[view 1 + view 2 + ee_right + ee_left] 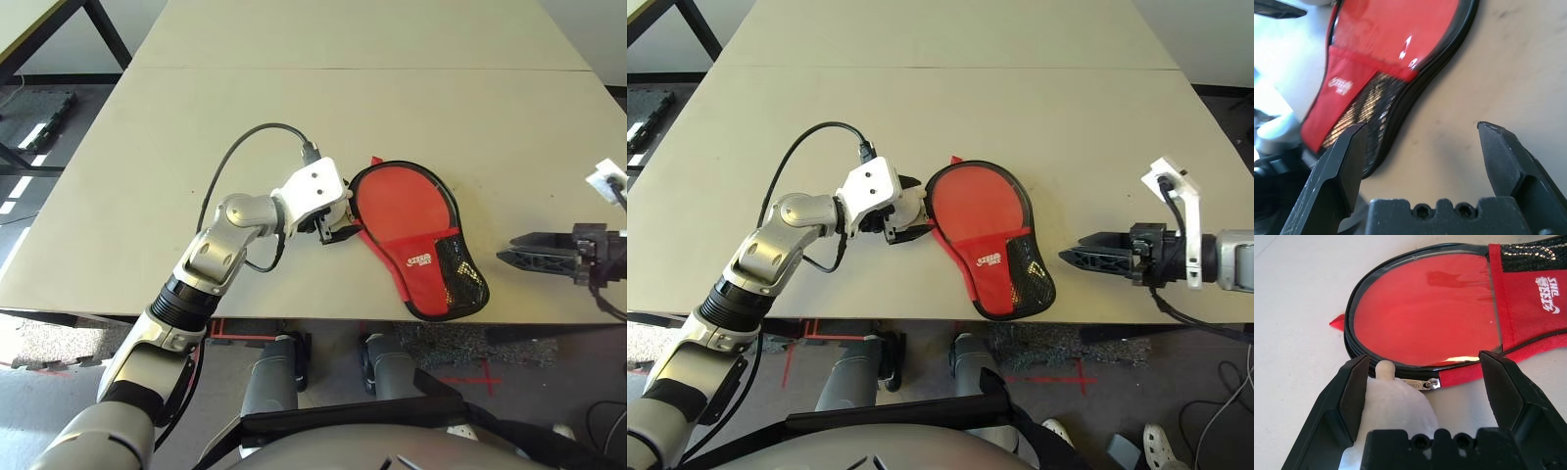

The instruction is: Store the ping-pong paddle in its case and zip it.

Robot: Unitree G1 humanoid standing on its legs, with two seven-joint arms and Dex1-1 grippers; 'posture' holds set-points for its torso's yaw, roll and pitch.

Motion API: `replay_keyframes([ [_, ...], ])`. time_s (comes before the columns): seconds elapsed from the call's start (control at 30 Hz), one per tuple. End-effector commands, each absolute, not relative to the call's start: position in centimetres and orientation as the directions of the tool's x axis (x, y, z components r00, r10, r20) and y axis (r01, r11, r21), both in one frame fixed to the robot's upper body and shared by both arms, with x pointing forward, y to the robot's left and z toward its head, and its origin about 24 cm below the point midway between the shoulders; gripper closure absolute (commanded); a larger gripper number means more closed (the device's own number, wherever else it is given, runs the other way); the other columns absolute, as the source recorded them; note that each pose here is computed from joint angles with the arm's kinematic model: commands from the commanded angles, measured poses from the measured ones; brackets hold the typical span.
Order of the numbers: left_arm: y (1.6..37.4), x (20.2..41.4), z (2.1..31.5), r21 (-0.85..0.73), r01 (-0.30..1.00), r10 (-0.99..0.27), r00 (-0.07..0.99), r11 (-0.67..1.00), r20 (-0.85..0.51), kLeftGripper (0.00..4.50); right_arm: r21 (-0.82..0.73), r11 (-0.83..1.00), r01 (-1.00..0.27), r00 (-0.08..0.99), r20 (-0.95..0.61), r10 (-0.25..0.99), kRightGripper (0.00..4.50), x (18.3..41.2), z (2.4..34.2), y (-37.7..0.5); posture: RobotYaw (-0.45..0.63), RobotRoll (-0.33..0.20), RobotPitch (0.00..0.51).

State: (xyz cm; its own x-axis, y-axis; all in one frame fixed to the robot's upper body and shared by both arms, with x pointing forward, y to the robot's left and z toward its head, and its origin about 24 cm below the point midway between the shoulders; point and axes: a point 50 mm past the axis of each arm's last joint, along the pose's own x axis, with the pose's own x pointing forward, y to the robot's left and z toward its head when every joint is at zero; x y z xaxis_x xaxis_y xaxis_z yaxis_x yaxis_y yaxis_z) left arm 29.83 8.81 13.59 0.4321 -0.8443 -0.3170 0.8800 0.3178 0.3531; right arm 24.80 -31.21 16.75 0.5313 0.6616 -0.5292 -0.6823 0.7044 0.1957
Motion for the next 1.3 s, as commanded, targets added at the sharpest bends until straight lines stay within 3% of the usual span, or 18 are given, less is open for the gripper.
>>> replay_keyframes([
  [0.03,8.8,29.6,13.3,0.347,0.887,-0.841,0.421,0.304,-0.341,0.0,0.018,0.657,-0.754,0.579,-0.453,0.678,0.04,27.5,17.2,-30.5,-0.08,0.0,0.193],
  [0.2,9.0,29.6,13.7,0.355,0.885,-0.839,0.424,0.303,-0.341,0.0,-0.079,0.554,-0.829,0.522,-0.466,0.714,0.04,30.8,17.3,-28.3,-0.06,0.0,0.193],
  [0.5,9.3,29.5,14.3,0.372,0.873,-0.832,0.443,0.315,-0.335,0.0,-0.095,0.441,-0.893,0.421,-0.527,0.738,0.04,33.2,15.8,-26.4,-0.03,0.0,0.196],
  [0.9,10.8,30.2,19.8,0.474,0.814,-0.792,0.516,0.335,-0.327,0.0,-0.044,0.386,-0.921,0.335,-0.592,0.733,0.04,33.6,11.8,-24.8,-0.01,0.0,0.194],
  [1.13,13.8,30.0,18.3,0.427,0.849,-0.669,0.515,0.312,-0.535,0.0,-0.043,0.393,-0.918,0.338,-0.6,0.725,0.04,33.6,10.8,-24.5,-0.01,0.0,0.19],
  [1.3,13.8,29.5,17.0,0.362,0.875,-0.647,0.482,0.322,-0.59,0.0,-0.05,0.401,-0.915,0.348,-0.602,0.719,0.04,33.7,10.7,-24.6,-0.01,0.0,0.194],
])
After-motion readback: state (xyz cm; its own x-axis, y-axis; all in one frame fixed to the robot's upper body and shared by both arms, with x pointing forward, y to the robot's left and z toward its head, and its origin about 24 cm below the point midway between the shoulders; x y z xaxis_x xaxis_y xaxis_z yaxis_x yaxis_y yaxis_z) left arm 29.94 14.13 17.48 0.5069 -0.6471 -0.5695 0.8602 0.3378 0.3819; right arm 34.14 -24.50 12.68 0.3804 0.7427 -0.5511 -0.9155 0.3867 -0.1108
